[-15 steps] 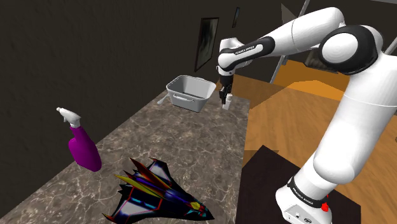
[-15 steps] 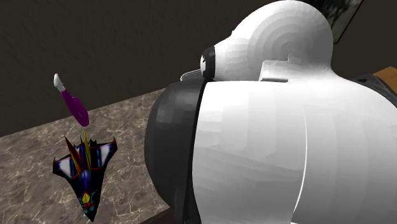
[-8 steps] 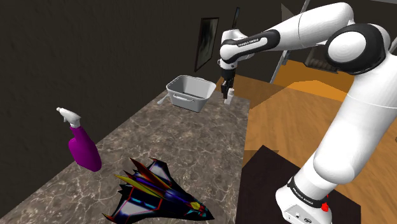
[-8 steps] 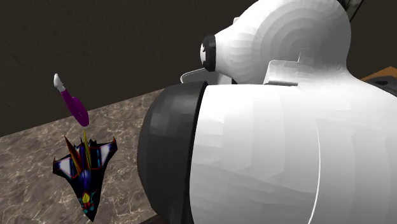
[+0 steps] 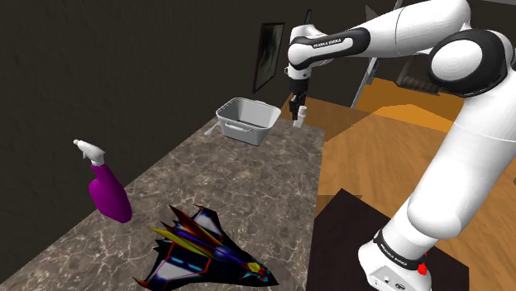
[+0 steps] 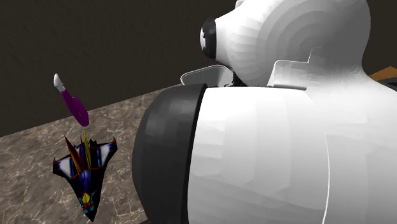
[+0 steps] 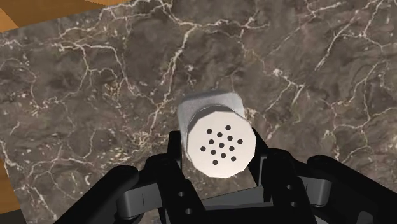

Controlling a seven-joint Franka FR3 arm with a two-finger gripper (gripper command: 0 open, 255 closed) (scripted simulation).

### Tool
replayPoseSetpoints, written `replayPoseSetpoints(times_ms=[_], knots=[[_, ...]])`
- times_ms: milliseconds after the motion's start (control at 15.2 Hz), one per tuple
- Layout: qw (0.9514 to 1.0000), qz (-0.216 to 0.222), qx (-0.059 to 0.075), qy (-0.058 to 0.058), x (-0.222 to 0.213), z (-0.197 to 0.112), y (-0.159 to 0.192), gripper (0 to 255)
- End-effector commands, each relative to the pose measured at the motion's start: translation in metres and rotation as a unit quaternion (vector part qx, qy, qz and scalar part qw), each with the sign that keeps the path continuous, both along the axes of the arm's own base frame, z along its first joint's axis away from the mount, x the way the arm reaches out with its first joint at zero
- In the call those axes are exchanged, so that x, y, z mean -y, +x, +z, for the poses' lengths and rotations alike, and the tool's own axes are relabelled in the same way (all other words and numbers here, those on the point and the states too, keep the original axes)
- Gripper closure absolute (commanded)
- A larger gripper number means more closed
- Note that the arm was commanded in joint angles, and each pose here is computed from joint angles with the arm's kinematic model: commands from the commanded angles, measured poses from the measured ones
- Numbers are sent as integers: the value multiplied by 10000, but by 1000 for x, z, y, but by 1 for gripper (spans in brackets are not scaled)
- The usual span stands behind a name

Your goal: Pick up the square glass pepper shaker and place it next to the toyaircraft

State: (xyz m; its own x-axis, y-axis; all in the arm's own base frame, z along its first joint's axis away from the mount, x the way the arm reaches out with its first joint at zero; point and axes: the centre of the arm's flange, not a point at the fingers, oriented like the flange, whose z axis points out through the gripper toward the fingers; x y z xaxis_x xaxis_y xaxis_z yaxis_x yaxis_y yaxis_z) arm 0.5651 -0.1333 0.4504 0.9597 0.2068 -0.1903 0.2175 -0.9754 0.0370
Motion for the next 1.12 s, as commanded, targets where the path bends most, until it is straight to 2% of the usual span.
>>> replayPoseSetpoints(times_ms=[0,528,1056], knots=[[10000,1,-2,0,0,11,-1,255],[10000,0,-2,0,0,49,-1,255],[10000,1,-2,0,-102,50,-31,255]])
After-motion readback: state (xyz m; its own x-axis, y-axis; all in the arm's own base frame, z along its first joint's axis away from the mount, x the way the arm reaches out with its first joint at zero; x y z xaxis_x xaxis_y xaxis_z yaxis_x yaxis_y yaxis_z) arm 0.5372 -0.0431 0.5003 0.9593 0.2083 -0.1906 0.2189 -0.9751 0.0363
